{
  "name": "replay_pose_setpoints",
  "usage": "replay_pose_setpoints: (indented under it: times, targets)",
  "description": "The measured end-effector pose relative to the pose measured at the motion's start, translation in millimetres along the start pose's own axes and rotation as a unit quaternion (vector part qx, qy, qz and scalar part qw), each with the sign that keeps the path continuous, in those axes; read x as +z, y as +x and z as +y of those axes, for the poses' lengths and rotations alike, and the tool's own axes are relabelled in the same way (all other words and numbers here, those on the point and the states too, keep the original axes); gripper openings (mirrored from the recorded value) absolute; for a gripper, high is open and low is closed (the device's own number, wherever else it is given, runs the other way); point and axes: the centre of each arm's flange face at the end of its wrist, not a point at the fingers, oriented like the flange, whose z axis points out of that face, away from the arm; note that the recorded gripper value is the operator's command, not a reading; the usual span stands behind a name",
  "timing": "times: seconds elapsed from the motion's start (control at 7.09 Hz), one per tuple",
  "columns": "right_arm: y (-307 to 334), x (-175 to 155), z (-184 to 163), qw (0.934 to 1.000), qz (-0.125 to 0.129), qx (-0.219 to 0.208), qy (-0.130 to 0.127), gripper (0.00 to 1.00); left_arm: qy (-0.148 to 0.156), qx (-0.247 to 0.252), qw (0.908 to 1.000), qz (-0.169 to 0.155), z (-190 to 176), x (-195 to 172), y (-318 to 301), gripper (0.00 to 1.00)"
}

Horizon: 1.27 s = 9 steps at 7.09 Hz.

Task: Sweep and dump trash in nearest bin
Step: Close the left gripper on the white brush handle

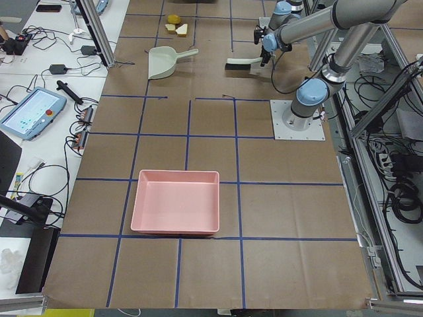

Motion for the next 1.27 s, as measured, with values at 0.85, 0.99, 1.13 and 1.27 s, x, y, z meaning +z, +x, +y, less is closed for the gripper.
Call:
replay_pose_setpoints:
  times: [0.85, 0.99, 1.13, 1.27]
  targets:
    - [0.0, 0.2, 0.0, 1.0000, 0.000, 0.001, 0.000, 1.00, 0.006, 0.001, 1.0000, 0.005, -1.4, -5.2, 0.6, 0.40]
    - [0.0, -0.1, 0.0, 1.0000, 0.000, 0.001, 0.000, 1.00, 0.006, 0.001, 1.0000, 0.006, -1.5, -5.9, 0.7, 0.31]
    - [0.0, -0.3, 0.0, 1.0000, 0.000, 0.001, 0.000, 1.00, 0.007, 0.001, 1.0000, 0.007, -1.6, -6.8, 0.8, 0.20]
    - [0.0, -0.3, -0.1, 1.0000, 0.000, 0.001, 0.000, 1.00, 0.007, 0.001, 0.9999, 0.007, -1.8, -7.5, 0.9, 0.14]
